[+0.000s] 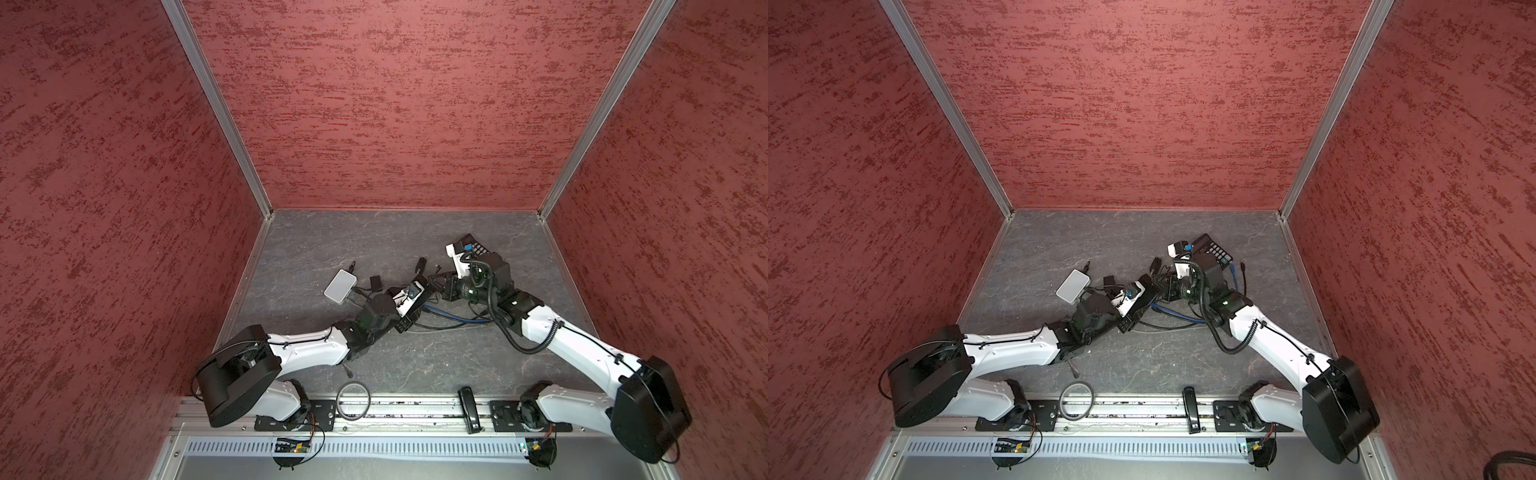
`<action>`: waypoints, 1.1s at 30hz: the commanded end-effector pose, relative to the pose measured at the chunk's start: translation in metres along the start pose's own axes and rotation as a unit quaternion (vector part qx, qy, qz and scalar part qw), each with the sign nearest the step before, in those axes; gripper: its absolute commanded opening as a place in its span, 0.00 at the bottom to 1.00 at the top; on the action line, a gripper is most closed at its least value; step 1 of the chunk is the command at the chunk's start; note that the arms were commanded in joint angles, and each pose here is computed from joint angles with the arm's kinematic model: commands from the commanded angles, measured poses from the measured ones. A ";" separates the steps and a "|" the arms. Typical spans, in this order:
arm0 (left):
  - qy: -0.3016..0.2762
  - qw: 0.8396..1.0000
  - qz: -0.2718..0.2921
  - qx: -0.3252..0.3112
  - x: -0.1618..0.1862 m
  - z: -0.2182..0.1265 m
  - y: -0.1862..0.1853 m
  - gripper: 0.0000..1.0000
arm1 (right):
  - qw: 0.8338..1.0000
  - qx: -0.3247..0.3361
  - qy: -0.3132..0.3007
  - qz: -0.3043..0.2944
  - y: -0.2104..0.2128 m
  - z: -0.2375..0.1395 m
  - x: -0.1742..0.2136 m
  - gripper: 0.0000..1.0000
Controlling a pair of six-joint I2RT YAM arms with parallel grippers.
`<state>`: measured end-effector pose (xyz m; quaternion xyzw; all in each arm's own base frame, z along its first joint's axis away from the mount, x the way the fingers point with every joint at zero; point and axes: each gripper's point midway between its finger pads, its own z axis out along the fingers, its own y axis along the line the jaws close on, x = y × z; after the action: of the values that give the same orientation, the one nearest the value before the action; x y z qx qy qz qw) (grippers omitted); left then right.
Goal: Insert the plug into the switch port
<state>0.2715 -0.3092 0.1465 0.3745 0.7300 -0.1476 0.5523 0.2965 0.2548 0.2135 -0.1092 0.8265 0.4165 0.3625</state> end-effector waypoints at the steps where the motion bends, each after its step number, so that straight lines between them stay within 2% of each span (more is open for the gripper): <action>1: -0.110 0.994 -0.016 0.003 -0.056 -0.007 0.003 0.00 | 1.000 0.002 0.019 0.005 -0.005 0.003 0.007 0.01; 6: -0.180 0.984 -0.018 -0.005 -0.088 -0.015 0.008 0.00 | 1.000 -0.001 0.028 0.009 -0.005 0.001 0.014 0.00; 10: -0.211 0.977 -0.012 0.001 -0.110 -0.020 0.009 0.00 | 0.999 -0.001 0.040 0.007 -0.007 0.002 0.022 0.00; 16: -0.232 0.973 -0.007 0.003 -0.130 -0.025 0.013 0.00 | 0.998 0.001 0.061 0.002 -0.007 0.006 0.034 0.00; 23: -0.277 0.961 -0.022 -0.003 -0.151 -0.035 0.020 0.00 | 0.998 -0.003 0.054 0.012 -0.004 0.006 0.036 0.00; 33: -0.307 0.952 -0.010 0.014 -0.182 -0.042 0.020 0.00 | 0.997 0.008 0.076 -0.008 -0.003 0.011 0.051 0.00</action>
<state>0.2894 -0.3168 0.1802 0.3614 0.6936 -0.1728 0.5987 0.3037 0.2575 0.2413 -0.1240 0.7950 0.4176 0.4221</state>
